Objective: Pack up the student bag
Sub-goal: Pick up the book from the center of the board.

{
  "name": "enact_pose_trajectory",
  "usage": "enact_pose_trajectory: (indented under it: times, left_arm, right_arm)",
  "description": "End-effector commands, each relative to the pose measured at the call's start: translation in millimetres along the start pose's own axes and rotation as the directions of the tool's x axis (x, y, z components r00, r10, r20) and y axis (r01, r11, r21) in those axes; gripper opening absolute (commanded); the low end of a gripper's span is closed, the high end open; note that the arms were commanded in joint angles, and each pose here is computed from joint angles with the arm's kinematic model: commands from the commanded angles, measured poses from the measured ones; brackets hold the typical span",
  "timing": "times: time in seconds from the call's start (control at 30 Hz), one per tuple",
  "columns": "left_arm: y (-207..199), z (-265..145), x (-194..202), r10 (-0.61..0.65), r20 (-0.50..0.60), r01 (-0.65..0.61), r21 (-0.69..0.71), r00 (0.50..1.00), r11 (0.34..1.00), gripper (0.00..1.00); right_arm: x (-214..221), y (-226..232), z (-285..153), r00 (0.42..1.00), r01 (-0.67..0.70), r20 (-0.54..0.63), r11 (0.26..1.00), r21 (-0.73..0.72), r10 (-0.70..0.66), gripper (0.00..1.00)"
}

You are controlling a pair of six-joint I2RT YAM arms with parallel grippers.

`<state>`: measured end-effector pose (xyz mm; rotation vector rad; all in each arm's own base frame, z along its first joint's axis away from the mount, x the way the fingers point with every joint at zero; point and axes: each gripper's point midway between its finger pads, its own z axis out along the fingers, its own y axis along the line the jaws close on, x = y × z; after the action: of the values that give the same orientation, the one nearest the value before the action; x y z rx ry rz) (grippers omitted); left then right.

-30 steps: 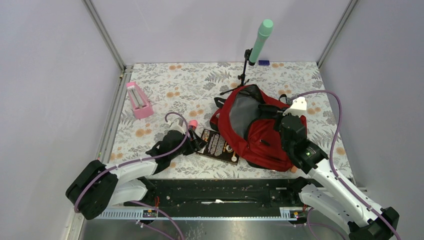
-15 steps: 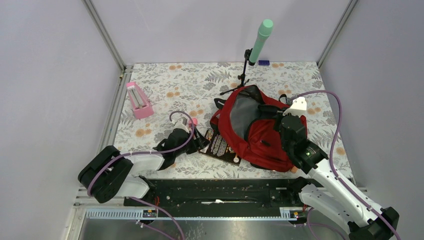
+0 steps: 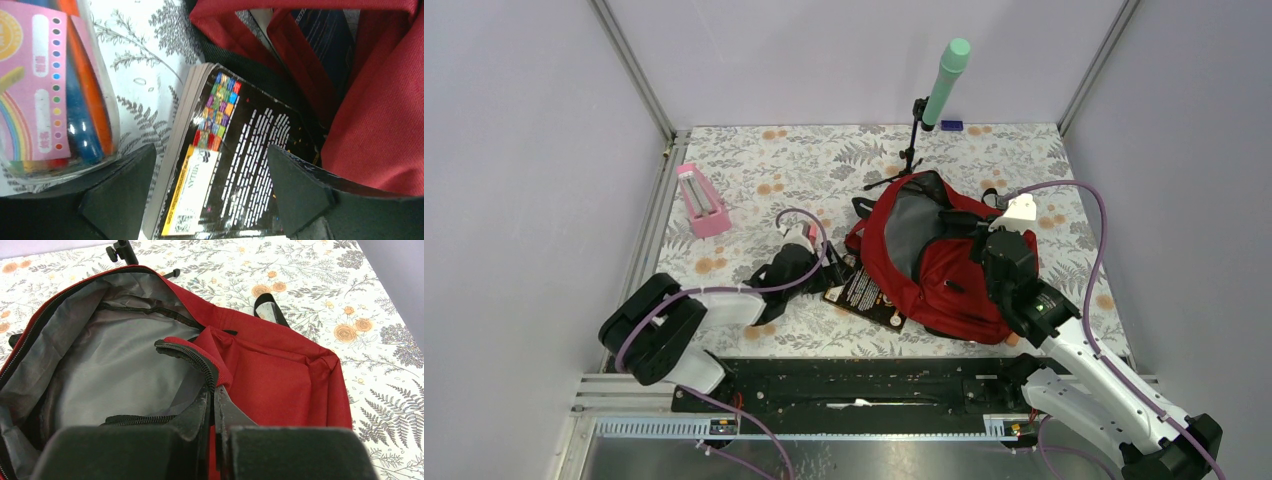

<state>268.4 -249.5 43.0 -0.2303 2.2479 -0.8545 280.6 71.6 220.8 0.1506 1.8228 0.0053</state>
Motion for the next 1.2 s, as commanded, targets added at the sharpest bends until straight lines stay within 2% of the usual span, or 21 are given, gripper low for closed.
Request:
enact_pose_trajectory:
  times: [0.0, 0.27, 0.37, 0.7, 0.87, 1.03, 1.17]
  left_arm:
    - [-14, 13, -27, 0.075, 0.085, -0.076, 0.005, 0.994, 0.997, 0.85]
    - [-18, 36, -24, 0.139, 0.043, -0.139, 0.002, 0.989, 0.99, 0.85]
    - [-20, 41, -23, 0.168, 0.025, -0.168, 0.014, 0.985, 0.986, 0.78]
    - [-67, 21, -18, 0.12, 0.027, -0.122, 0.276, 0.992, 0.953, 0.61]
    - [-89, 11, -18, 0.098, 0.018, -0.097, 0.378, 0.995, 0.921, 0.59]
    - [-87, 16, -6, 0.099, -0.027, -0.08, 0.394, 0.995, 0.916, 0.52]
    - [-84, 20, 5, 0.104, -0.066, -0.068, 0.409, 0.992, 0.91, 0.51]
  right_arm:
    - [-15, 1, -3, 0.999, -0.041, 0.03, 0.999, -0.004, 0.042, 0.0]
    - [-14, 2, -4, 0.999, -0.039, 0.025, 0.999, -0.011, 0.04, 0.0]
    - [-15, 1, -4, 0.999, -0.036, 0.025, 0.999, -0.011, 0.037, 0.0]
    - [-18, 1, -6, 0.999, -0.04, 0.034, 0.999, -0.016, 0.041, 0.0]
    - [-19, 2, -6, 0.998, -0.043, 0.036, 0.999, -0.019, 0.044, 0.0]
    - [-19, 2, -6, 0.998, -0.043, 0.034, 0.999, -0.019, 0.043, 0.0]
    - [-19, 1, -6, 0.999, -0.04, 0.034, 0.999, -0.016, 0.041, 0.0]
